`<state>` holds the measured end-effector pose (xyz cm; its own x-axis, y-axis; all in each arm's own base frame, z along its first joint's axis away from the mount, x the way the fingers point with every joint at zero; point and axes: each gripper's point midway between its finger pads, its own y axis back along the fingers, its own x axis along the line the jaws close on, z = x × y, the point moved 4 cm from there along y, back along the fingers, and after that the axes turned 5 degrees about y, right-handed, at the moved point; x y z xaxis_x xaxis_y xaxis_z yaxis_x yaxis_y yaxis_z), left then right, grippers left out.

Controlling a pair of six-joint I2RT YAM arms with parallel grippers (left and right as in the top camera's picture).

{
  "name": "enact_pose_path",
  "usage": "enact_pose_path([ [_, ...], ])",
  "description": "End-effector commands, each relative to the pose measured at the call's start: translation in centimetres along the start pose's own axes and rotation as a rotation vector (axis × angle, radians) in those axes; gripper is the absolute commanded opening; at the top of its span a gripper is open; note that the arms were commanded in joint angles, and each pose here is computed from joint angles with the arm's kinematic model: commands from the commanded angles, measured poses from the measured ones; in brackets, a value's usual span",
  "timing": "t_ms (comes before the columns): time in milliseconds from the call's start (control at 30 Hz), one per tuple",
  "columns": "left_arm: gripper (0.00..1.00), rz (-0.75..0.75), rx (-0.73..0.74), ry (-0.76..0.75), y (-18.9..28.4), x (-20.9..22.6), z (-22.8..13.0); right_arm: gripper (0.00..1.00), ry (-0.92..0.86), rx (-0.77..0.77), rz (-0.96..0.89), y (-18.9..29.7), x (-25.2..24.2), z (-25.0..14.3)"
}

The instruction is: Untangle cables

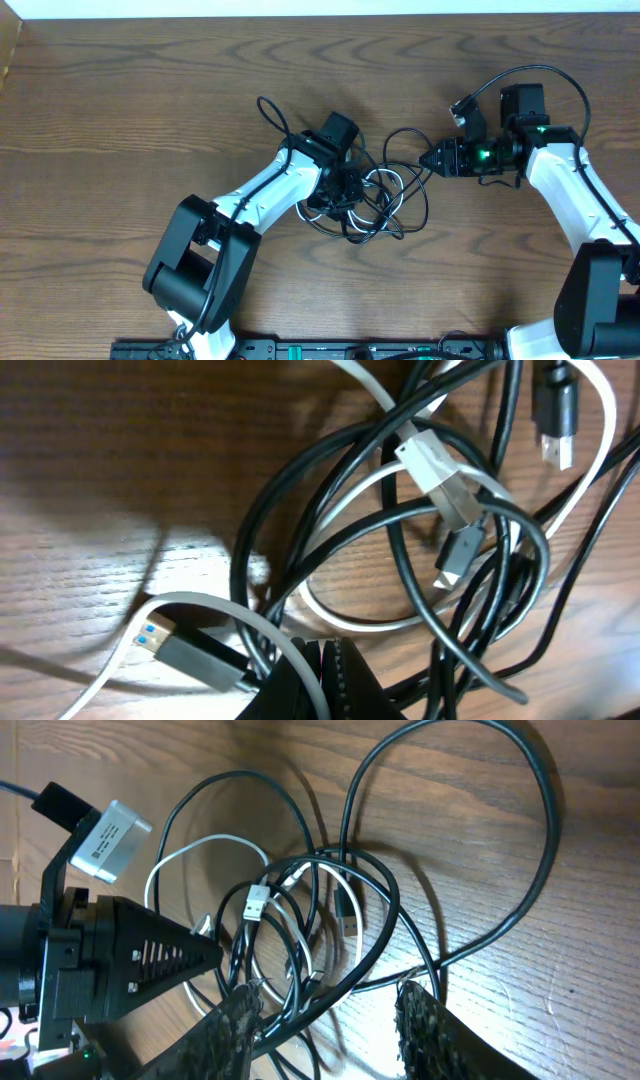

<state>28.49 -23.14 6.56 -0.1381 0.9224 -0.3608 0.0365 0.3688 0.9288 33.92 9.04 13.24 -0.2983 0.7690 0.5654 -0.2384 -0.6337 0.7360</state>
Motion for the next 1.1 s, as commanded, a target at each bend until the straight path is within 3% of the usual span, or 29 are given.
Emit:
enact_pose_path([
  [0,0.07,-0.001,-0.054,-0.087,1.8,-0.1,1.0,0.44,0.003,-0.009,-0.001,0.3,0.2,0.1],
  [100,0.08,-0.031,-0.134,-0.121,4.5,-0.8,1.7,0.44,0.003,-0.009,-0.001,0.3,0.2,0.1],
  [267,0.07,-0.102,-0.389,-0.185,12.5,-2.7,2.2,0.45,0.003,-0.009,-0.001,0.3,0.2,0.1],
  [500,0.08,-0.328,-0.709,-0.283,23.3,-5.8,0.2,0.45,0.006,-0.015,0.026,0.3,0.5,0.3],
  [800,0.07,-0.631,-1.036,-0.338,34.2,-8.4,-2.8,0.45,0.101,-0.117,0.294,1.0,4.0,2.3],
  [1067,0.07,-0.783,-1.139,-0.325,38.7,-9.9,-3.4,0.49,0.246,-0.179,0.559,2.1,8.0,3.1],
])
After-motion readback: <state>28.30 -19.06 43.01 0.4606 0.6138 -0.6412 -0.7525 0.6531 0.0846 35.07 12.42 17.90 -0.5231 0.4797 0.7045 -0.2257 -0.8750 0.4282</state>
